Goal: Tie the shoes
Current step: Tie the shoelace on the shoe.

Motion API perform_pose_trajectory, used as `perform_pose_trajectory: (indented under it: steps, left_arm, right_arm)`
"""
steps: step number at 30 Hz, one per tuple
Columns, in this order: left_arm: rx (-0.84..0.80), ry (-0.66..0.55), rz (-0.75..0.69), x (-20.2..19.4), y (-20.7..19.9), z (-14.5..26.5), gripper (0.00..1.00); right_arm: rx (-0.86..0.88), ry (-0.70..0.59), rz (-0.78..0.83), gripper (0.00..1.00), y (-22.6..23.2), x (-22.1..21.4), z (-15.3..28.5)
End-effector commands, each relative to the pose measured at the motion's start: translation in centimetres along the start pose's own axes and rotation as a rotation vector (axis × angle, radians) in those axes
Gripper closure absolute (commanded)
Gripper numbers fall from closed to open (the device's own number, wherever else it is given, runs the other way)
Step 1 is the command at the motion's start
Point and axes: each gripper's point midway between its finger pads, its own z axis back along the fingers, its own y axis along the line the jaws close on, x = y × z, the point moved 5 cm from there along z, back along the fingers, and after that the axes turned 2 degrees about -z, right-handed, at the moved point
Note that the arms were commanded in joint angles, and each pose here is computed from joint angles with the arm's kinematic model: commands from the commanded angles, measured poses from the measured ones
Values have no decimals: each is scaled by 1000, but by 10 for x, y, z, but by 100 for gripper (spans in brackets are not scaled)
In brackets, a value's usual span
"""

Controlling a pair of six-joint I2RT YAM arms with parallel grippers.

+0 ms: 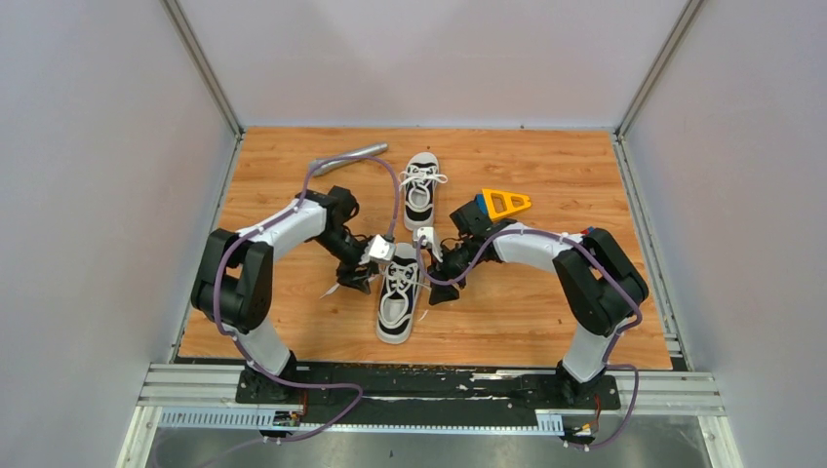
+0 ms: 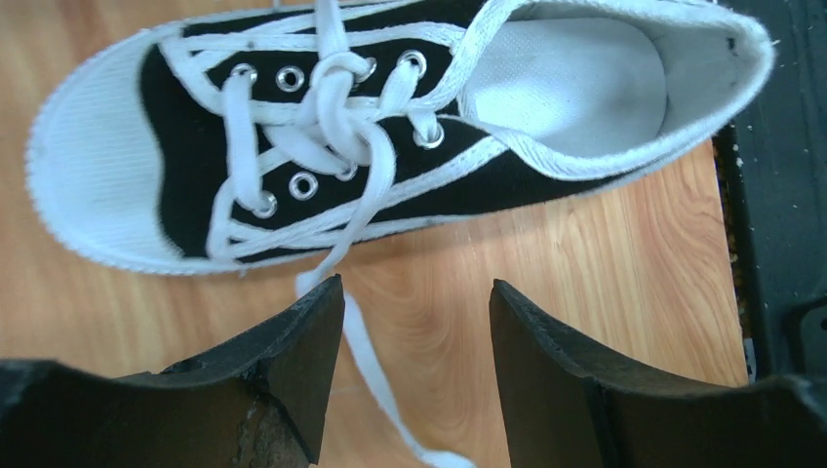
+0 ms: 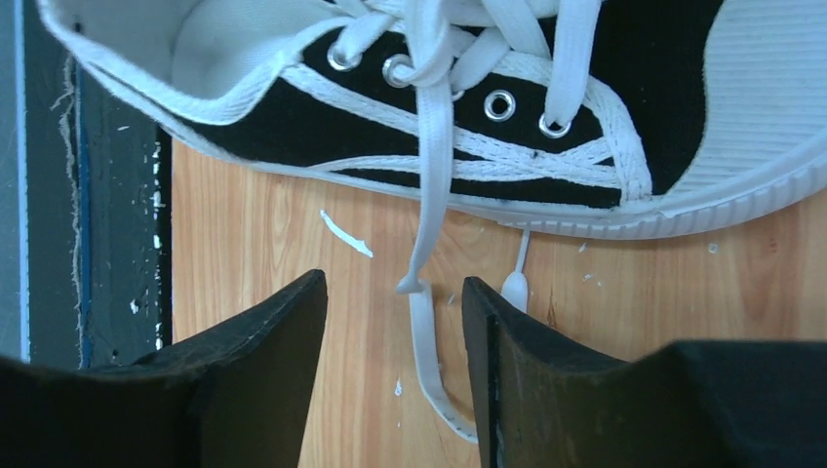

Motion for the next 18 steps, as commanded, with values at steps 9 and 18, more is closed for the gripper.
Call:
perform_pose_trajectory:
  steps: [9, 18]
  left_arm:
    - [224, 77, -26, -1, 30, -12, 38]
    - [254, 85, -119, 13, 19, 10, 35]
  right_arm:
    - [-132, 28, -39, 59, -19, 12, 1]
    - [-121, 29, -41, 64, -16, 15, 3]
